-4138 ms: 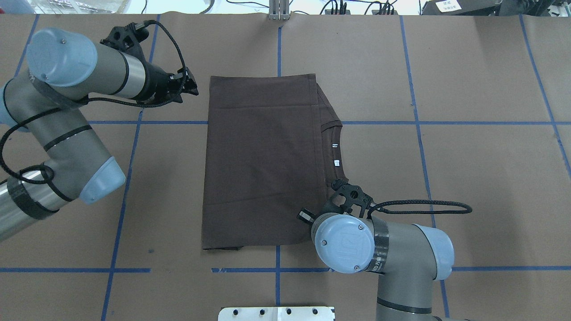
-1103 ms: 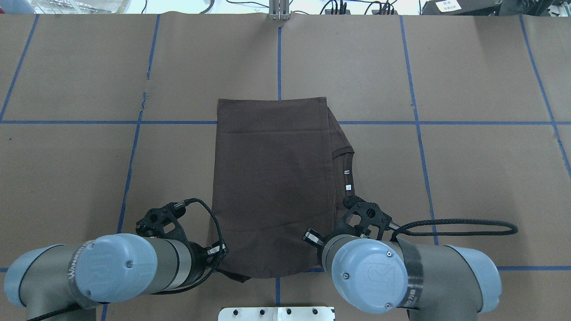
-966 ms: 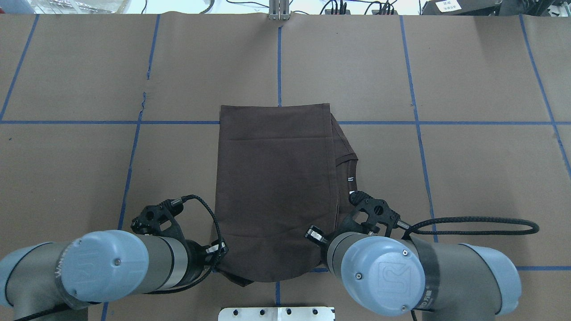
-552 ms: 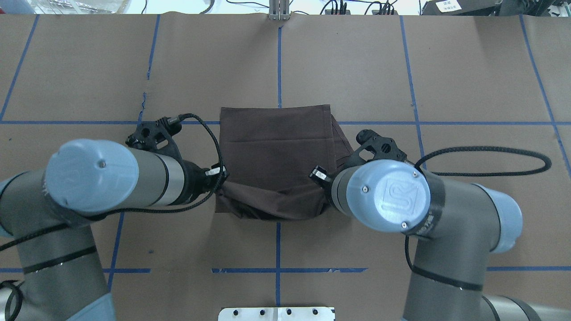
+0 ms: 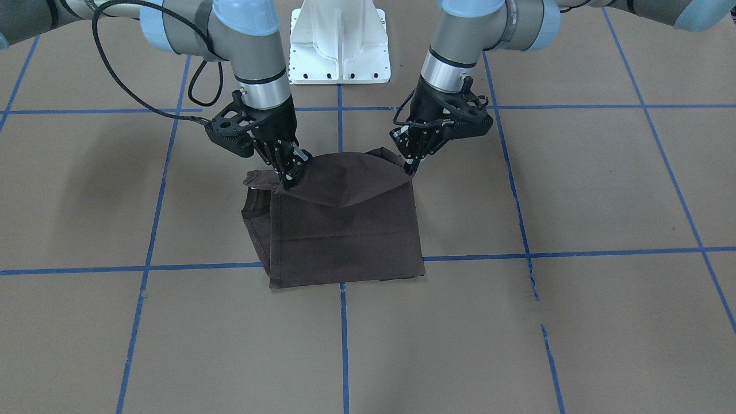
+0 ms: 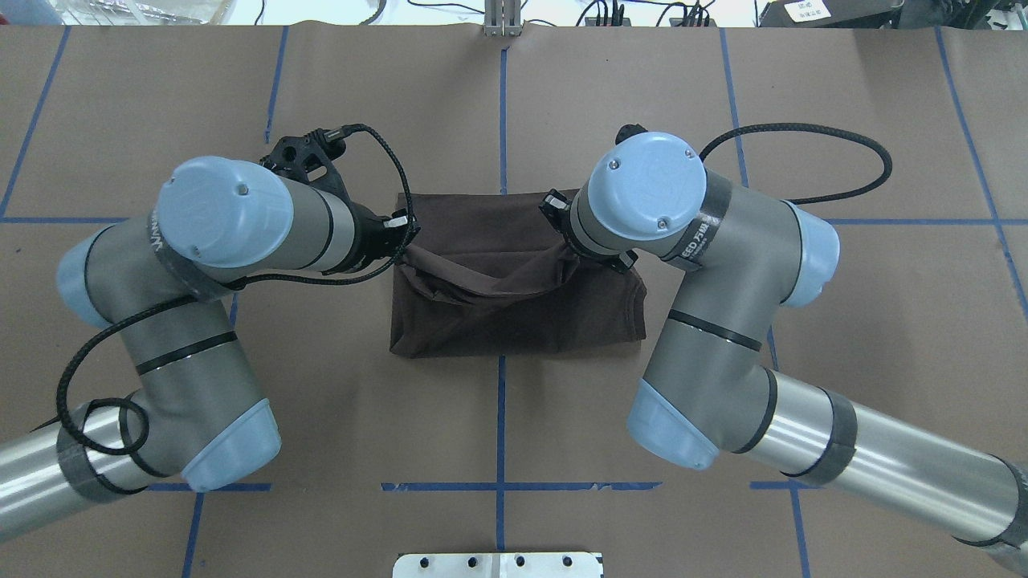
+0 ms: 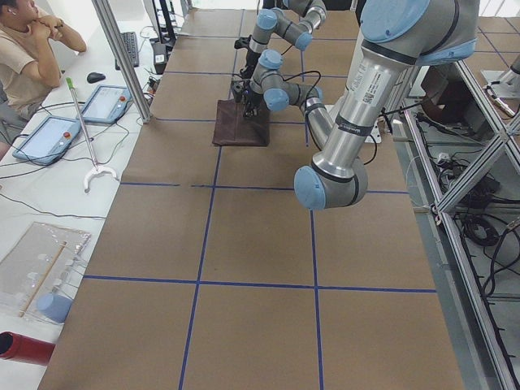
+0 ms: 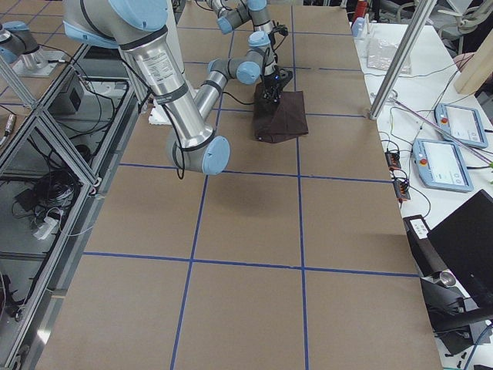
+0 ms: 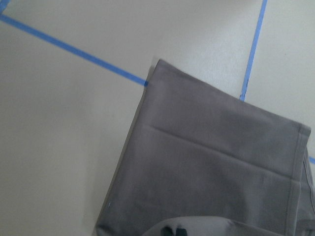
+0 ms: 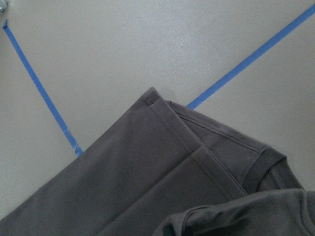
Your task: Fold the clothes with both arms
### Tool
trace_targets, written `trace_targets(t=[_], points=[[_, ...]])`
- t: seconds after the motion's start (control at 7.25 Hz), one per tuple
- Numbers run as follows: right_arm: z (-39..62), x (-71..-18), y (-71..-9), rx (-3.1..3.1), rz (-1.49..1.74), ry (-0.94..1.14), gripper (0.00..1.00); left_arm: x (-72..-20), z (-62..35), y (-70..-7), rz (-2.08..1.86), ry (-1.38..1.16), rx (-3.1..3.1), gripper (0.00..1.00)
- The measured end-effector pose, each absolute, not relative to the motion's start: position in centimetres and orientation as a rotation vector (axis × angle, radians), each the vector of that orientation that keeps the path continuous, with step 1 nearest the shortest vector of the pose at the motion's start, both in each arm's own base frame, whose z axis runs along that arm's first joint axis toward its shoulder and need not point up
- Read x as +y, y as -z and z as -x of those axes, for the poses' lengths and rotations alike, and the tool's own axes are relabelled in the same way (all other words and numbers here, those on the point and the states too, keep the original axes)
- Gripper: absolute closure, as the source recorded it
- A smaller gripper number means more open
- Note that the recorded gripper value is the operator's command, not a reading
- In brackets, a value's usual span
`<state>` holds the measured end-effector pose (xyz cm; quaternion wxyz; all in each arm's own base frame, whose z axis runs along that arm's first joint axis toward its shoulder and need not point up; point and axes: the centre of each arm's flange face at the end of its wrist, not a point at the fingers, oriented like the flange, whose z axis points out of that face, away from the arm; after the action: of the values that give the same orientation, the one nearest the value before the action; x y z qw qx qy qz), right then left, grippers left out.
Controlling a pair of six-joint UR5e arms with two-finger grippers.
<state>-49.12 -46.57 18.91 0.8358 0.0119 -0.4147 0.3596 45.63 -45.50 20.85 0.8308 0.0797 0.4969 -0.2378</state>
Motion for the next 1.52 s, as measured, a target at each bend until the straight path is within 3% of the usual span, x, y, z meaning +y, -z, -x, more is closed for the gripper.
trace_targets(t=[0.14, 0.28, 0.41, 0.55, 0.83, 1.1, 1.52], points=[[50.4, -49.4, -19.0, -0.859, -0.029, -0.761, 1.0, -48.9, -46.5, -21.3, -0.2, 0.519, 1.053, 1.0], [51.9, -52.5, -19.8, -0.851, -0.033, -0.755, 0.75, -51.9, -47.6, -22.2, -0.235, 0.518, 1.034, 0.62], [53.1, -56.7, -21.5, -0.853, -0.041, -0.733, 0.2, -55.2, -48.8, -24.5, -0.279, 0.52, 1.003, 0.33], [53.7, -61.2, -22.7, -0.859, -0.052, -0.705, 0.0, -58.5, -48.9, -26.9, -0.338, 0.524, 0.983, 0.24], [51.7, -66.5, -21.6, -0.893, -0.064, -0.699, 0.0, -60.9, -46.2, -27.9, -0.414, 0.519, 0.984, 0.25], [47.0, -68.0, -22.3, -0.928, -0.027, -0.701, 0.0, -59.4, -43.3, -27.6, -0.438, 0.515, 1.015, 0.28], [31.2, -68.2, -33.2, -0.922, -0.032, -0.561, 0.0, -59.8, -33.3, -31.5, -0.412, 0.355, 1.031, 0.28]])
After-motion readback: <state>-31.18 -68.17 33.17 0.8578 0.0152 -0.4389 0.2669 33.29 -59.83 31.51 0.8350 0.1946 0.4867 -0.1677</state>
